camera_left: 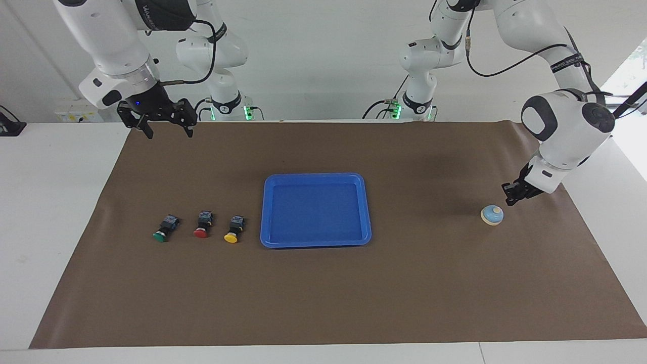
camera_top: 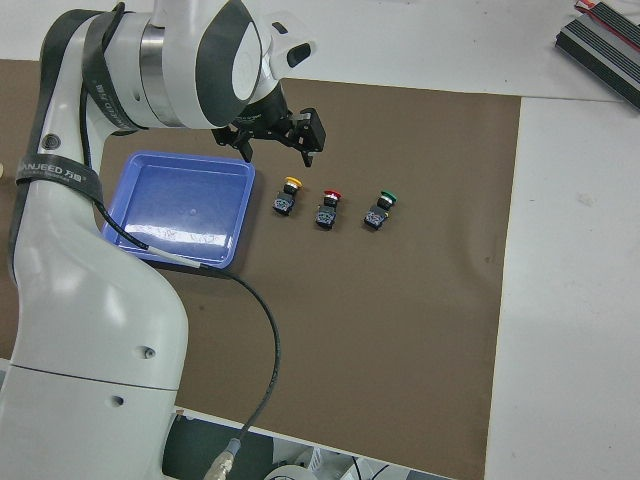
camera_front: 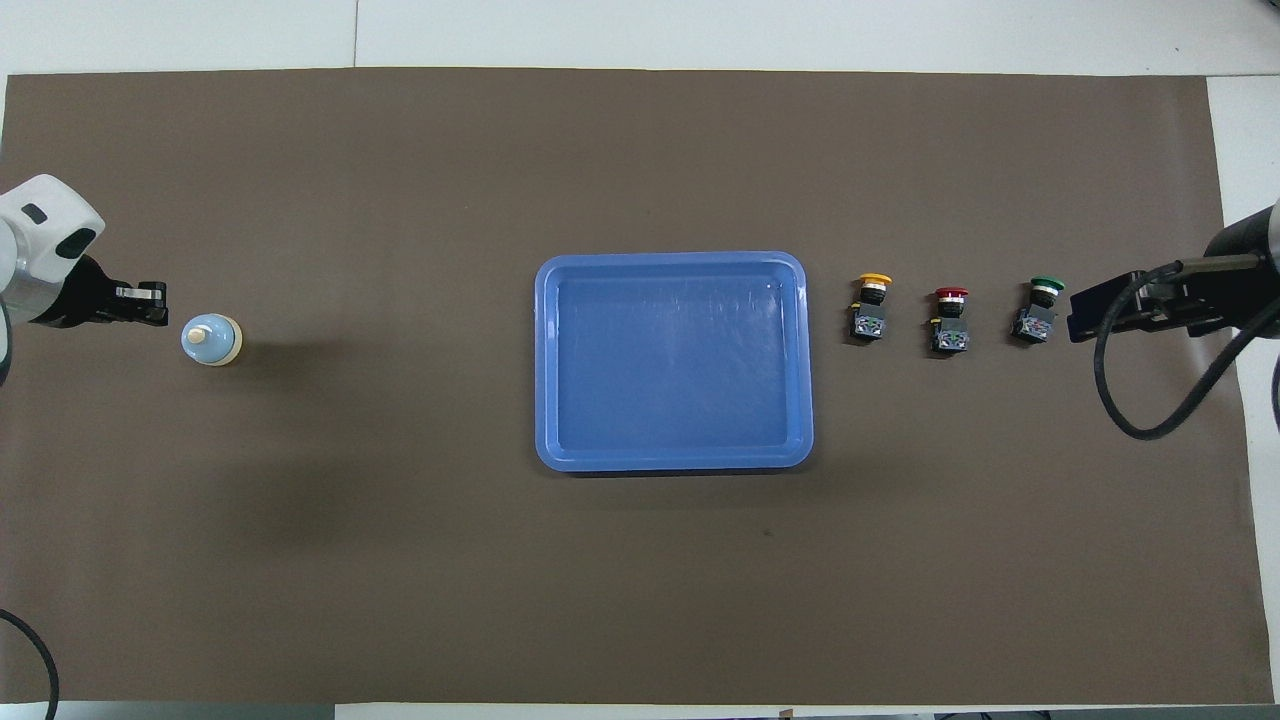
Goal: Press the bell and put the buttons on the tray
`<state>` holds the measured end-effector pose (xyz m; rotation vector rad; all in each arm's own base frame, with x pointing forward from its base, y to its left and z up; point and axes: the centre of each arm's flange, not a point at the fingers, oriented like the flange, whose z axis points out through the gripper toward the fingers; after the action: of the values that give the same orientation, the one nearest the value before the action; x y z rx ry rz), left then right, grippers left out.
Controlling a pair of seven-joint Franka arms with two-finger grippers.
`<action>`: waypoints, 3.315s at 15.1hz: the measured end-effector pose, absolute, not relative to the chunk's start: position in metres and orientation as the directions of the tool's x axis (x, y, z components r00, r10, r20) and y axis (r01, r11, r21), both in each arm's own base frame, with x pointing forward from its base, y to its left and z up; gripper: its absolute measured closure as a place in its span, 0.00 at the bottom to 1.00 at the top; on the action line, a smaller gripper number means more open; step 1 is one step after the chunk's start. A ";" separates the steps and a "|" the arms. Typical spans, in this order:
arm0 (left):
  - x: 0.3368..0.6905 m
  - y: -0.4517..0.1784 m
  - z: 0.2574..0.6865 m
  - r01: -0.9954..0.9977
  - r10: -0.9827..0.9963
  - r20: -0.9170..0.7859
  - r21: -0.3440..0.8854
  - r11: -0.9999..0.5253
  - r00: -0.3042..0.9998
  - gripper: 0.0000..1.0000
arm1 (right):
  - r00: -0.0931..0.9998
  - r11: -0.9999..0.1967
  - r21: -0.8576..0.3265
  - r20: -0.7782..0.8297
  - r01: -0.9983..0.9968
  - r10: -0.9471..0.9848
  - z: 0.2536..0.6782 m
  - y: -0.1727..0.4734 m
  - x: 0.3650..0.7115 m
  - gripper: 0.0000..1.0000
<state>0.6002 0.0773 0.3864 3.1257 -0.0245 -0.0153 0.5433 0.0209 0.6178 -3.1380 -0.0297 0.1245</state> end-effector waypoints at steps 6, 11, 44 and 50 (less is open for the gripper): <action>0.598 0.077 0.342 -0.039 -0.039 -0.023 0.016 -0.999 0.999 0.99 | 0.997 -1.000 -0.002 -0.079 0.019 0.019 0.618 0.021 0.543 0.00; 0.599 0.077 0.349 -0.057 -0.058 -0.046 0.022 -0.998 0.997 0.99 | 0.997 -1.000 -0.002 -0.079 0.019 0.019 0.618 0.021 0.543 0.00; 0.549 -0.007 0.555 -0.081 -0.085 -0.157 0.032 -0.996 0.984 0.00 | 0.998 -1.000 -0.003 -0.058 0.014 0.014 0.592 0.034 0.538 0.00; 0.542 -0.007 0.575 -0.080 -0.083 -0.120 0.029 -0.996 0.989 0.00 | 0.998 -0.998 -0.005 0.003 -0.062 -0.062 0.485 0.084 0.544 0.00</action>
<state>0.5418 -0.0067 0.5749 3.1092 -0.1275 -0.1896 0.5444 0.0842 0.4846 -3.1349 0.0980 -0.0043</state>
